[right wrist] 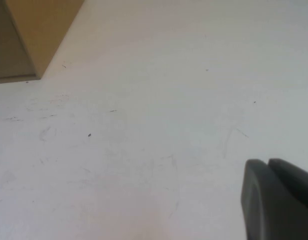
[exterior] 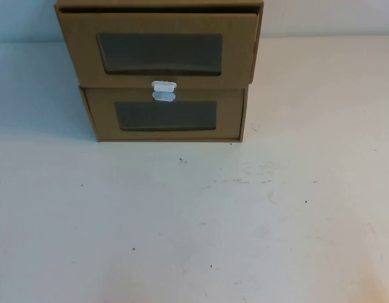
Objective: Open the shoe box
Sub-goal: 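Pull the top drawer of the cardboard box fully open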
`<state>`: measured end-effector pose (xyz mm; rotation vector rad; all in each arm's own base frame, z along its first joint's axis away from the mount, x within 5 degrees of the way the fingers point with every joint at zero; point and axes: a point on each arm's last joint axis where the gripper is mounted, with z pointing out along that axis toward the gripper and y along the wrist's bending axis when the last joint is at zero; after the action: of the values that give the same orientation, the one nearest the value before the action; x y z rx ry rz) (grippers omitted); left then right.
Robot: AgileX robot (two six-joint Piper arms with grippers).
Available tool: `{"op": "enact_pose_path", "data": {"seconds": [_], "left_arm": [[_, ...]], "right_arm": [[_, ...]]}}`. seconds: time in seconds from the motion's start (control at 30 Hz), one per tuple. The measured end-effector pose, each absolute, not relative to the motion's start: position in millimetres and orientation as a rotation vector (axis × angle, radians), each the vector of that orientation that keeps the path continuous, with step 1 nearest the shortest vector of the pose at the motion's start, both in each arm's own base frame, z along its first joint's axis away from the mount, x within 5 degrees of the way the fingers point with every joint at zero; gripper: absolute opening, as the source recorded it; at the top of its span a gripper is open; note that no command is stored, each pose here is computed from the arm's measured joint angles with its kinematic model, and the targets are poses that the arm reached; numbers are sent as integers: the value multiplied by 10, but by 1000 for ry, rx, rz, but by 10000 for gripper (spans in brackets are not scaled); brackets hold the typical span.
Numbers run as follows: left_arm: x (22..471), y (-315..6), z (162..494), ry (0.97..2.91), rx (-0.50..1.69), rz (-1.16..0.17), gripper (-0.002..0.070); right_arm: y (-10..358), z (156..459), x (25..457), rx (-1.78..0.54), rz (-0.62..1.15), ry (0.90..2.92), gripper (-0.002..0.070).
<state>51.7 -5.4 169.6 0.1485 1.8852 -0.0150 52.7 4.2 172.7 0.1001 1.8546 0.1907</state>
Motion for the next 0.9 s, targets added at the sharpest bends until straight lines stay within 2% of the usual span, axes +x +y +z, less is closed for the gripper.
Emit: {"op": "enact_pose_path", "data": {"seconds": [0.9], "left_arm": [[542,-55,1787,1783,125,-27,-2]], "right_arm": [[41,1731,528,97,188,1850,-14]]}}
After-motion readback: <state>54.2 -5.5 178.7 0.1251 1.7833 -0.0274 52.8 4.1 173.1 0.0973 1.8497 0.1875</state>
